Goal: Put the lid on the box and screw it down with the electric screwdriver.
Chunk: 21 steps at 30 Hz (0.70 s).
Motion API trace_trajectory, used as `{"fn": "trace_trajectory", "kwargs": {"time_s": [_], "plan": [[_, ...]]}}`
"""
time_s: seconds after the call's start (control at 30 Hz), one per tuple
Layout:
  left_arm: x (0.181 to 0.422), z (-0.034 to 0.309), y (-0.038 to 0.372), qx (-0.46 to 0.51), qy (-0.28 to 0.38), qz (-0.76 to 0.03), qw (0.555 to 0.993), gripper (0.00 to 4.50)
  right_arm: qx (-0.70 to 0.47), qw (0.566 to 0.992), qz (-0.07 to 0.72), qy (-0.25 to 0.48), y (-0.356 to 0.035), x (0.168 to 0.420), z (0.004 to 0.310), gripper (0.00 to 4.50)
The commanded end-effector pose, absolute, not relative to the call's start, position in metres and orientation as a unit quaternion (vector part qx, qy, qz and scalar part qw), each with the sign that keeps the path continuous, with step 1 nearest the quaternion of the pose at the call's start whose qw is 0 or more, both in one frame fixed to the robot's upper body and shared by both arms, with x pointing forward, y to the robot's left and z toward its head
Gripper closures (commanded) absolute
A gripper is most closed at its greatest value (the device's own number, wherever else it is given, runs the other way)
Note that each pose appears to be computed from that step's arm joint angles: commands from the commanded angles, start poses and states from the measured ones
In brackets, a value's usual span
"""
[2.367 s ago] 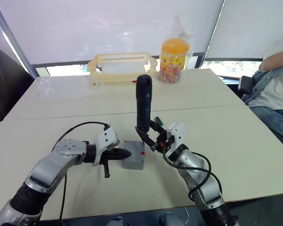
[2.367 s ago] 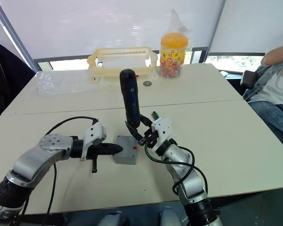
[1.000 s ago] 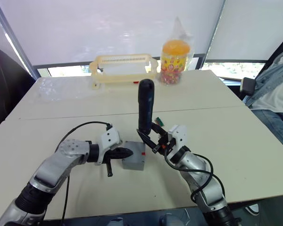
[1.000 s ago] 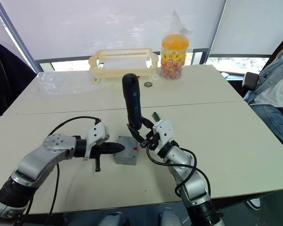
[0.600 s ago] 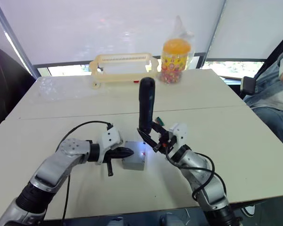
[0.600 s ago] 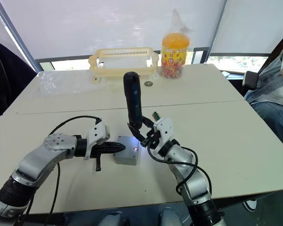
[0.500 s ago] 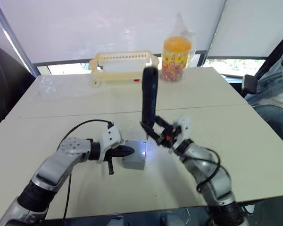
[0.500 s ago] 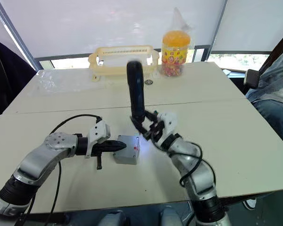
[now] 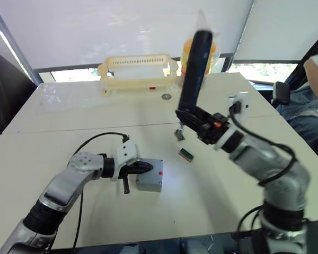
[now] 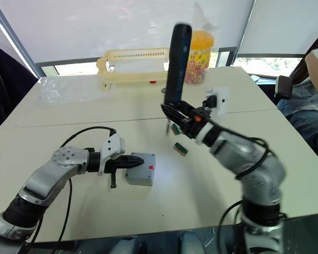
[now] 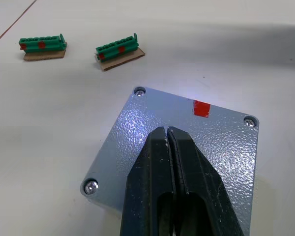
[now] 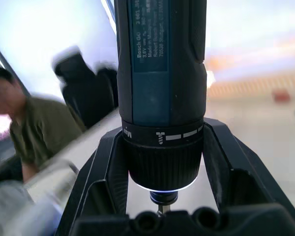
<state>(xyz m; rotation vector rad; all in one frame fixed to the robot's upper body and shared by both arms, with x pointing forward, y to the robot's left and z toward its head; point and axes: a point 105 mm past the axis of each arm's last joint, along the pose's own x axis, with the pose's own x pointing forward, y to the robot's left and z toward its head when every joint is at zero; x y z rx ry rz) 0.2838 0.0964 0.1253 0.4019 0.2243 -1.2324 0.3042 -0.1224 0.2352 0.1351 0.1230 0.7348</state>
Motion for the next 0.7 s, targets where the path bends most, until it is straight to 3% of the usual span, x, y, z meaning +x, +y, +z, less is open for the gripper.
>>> {"fn": "trace_trajectory", "kwargs": {"time_s": [0.03,0.13,0.2,0.43,0.7], "plan": [[0.274,0.108,0.104,0.172,0.152,-0.57,0.789,4.5,0.039,0.91,0.358,0.205,-0.16,0.289,0.221,2.81],[0.27,0.109,0.106,0.175,0.154,-0.569,0.789,4.5,0.038,0.885,0.319,0.337,-0.2,0.275,0.204,2.81],[0.269,0.109,0.105,0.174,0.154,-0.569,0.789,4.5,0.054,0.872,0.302,0.382,-0.215,0.27,0.199,2.81],[0.266,0.106,0.095,0.18,0.15,-0.574,0.785,4.5,0.103,0.846,0.228,0.471,-0.238,0.277,0.169,2.81],[0.274,0.118,0.092,0.173,0.128,-0.572,0.792,4.5,0.121,0.847,0.156,0.493,-0.246,0.3,0.148,2.81]]}}
